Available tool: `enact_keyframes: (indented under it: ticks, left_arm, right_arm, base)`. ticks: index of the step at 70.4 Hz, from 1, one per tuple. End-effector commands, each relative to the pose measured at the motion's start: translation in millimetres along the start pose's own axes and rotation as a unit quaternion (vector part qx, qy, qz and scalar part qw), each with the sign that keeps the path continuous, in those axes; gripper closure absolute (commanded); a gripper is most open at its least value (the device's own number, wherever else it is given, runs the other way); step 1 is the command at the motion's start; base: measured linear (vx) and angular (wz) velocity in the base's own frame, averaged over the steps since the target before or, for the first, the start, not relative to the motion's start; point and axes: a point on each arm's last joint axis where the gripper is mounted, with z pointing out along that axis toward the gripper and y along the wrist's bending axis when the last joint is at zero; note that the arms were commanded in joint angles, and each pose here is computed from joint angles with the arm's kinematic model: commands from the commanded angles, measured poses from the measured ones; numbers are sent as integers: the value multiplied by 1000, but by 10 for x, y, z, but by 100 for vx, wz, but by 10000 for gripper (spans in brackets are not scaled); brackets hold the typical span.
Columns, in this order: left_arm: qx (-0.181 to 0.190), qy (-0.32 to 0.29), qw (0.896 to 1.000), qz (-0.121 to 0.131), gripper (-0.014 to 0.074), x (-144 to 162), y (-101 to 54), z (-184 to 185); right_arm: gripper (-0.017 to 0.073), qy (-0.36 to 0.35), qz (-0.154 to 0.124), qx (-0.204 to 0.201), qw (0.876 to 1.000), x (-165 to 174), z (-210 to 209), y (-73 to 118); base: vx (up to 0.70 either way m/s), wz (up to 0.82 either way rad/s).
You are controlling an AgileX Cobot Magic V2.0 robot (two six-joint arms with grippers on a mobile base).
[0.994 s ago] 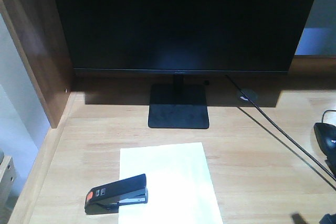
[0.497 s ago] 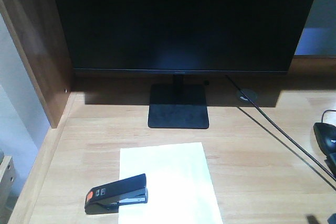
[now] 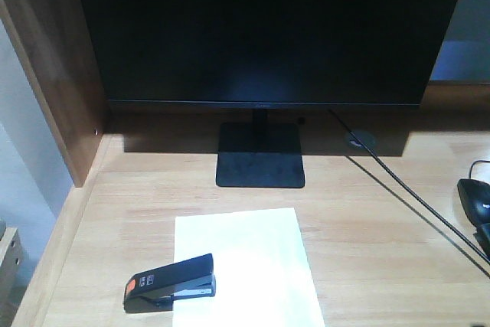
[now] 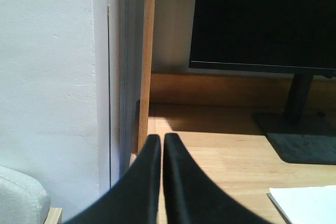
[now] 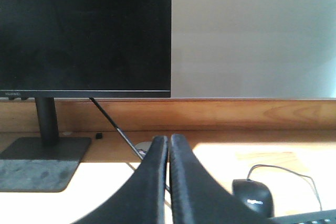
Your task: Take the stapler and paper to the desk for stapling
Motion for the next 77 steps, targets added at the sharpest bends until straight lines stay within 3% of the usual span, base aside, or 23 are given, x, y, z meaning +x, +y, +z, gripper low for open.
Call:
enact_keyframes:
  ticks: [1, 77]
  left_arm:
    - [1, -40, 999, -6, 600, -41, 1, -7]
    - [1, -40, 999, -6, 600, -41, 1, -7]
  right_arm:
    - [569, -38, -12, 5, 999, -58, -9, -7]
    - [569, -38, -14, 6, 999, -57, -9, -7]
  base:
    - [0, 0]
    - [0, 0]
